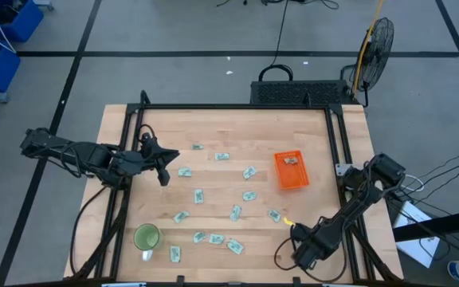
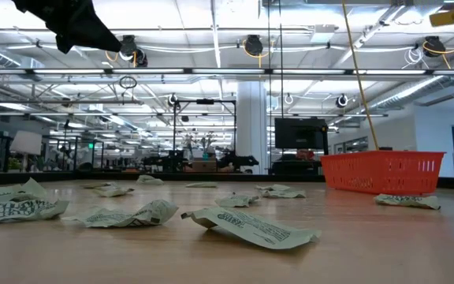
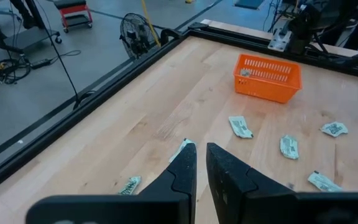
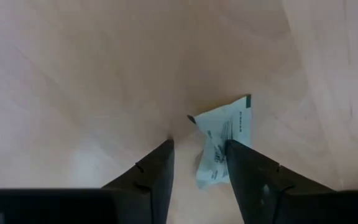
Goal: Pick and place Stevia / Truvia into bins
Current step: Put the stevia packet into the orange basket
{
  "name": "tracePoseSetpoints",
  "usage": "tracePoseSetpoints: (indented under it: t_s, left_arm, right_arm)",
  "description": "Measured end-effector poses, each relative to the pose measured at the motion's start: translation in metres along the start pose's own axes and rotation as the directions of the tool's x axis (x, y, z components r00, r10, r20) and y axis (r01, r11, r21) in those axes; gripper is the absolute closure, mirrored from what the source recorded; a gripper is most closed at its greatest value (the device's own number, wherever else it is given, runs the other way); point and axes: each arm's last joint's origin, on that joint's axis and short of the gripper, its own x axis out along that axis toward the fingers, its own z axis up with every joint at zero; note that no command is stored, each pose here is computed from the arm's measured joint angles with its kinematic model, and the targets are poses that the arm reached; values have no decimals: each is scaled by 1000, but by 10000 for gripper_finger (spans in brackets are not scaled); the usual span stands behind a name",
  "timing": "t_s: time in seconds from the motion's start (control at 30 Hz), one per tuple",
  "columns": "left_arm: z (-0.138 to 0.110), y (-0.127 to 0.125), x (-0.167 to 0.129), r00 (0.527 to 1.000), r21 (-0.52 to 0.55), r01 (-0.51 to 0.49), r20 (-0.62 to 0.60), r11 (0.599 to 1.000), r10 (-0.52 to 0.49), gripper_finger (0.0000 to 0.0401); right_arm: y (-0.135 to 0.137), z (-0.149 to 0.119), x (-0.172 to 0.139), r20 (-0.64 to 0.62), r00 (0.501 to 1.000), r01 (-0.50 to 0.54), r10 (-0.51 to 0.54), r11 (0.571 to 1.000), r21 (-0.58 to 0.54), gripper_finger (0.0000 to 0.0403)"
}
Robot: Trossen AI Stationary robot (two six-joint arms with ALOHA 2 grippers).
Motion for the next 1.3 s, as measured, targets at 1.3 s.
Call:
tracePoseSetpoints:
  t_s: [1.3]
  left_arm:
    - [0, 1, 0, 1000, 41, -28, 11, 999, 27, 357]
  right_arm:
    - [-86, 48, -104, 314, 921, 318, -232, 912, -259, 402]
